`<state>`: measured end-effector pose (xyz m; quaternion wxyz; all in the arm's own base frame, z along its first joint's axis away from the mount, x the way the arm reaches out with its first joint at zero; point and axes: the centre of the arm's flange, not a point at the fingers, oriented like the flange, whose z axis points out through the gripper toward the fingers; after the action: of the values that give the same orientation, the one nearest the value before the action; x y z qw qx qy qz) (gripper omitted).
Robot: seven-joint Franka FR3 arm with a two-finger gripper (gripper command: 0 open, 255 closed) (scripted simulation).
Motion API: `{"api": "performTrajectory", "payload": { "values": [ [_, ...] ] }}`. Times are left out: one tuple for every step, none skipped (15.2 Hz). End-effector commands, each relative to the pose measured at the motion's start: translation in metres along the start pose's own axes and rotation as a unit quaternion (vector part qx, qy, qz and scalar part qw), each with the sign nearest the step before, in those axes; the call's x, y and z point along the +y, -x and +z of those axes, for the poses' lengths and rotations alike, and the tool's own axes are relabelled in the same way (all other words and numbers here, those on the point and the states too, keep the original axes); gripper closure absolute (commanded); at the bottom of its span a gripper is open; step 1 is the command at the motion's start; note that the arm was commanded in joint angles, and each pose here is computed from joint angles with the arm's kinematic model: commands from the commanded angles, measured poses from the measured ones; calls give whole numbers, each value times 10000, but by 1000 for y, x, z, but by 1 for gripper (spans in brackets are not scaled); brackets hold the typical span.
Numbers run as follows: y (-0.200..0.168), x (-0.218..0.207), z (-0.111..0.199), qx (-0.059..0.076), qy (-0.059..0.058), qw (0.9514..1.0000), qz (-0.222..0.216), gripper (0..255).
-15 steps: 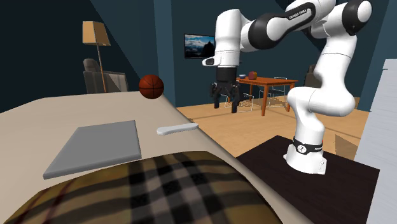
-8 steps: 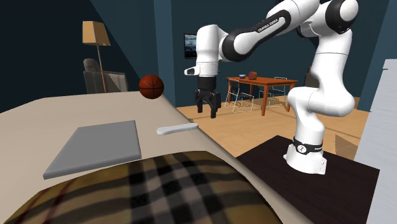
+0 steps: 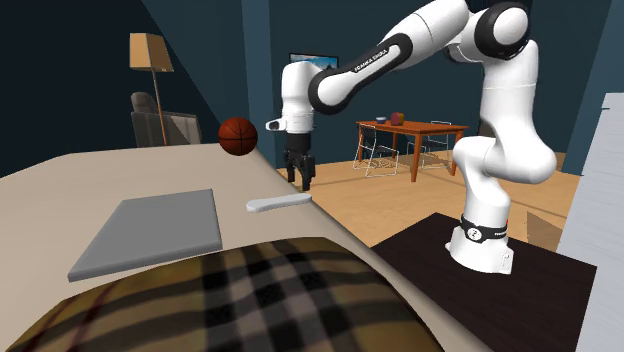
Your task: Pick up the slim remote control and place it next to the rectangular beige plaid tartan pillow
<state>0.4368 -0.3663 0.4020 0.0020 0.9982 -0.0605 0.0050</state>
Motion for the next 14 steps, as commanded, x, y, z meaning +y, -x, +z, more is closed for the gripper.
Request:
{"api": "performTrajectory", "payload": {
  "values": [
    [-10, 22, 9, -5, 24, 10000, 60, 0],
    [-13, 33, 13, -7, 34, 10000, 93, 0],
    [-17, 45, 18, -8, 45, 9999, 125, 0],
    [-20, 56, 22, -10, 56, 9999, 157, 0],
    [-23, 68, 27, -12, 67, 9998, 190, 0],
    [-25, 73, 29, -13, 72, 9998, 204, 0],
    [-25, 73, 34, -13, 72, 9998, 204, 0],
    [-25, 73, 40, -13, 72, 9998, 204, 0],
    [-25, 74, 45, -13, 72, 9998, 204, 0],
    [-25, 74, 50, -13, 72, 9998, 204, 0],
    [-25, 74, 55, -13, 72, 9998, 204, 0],
    [-25, 74, 61, -13, 72, 9998, 204, 0],
    [-25, 74, 66, -13, 72, 9998, 204, 0],
    [-25, 74, 69, -13, 72, 9998, 204, 0]
  ]
}}
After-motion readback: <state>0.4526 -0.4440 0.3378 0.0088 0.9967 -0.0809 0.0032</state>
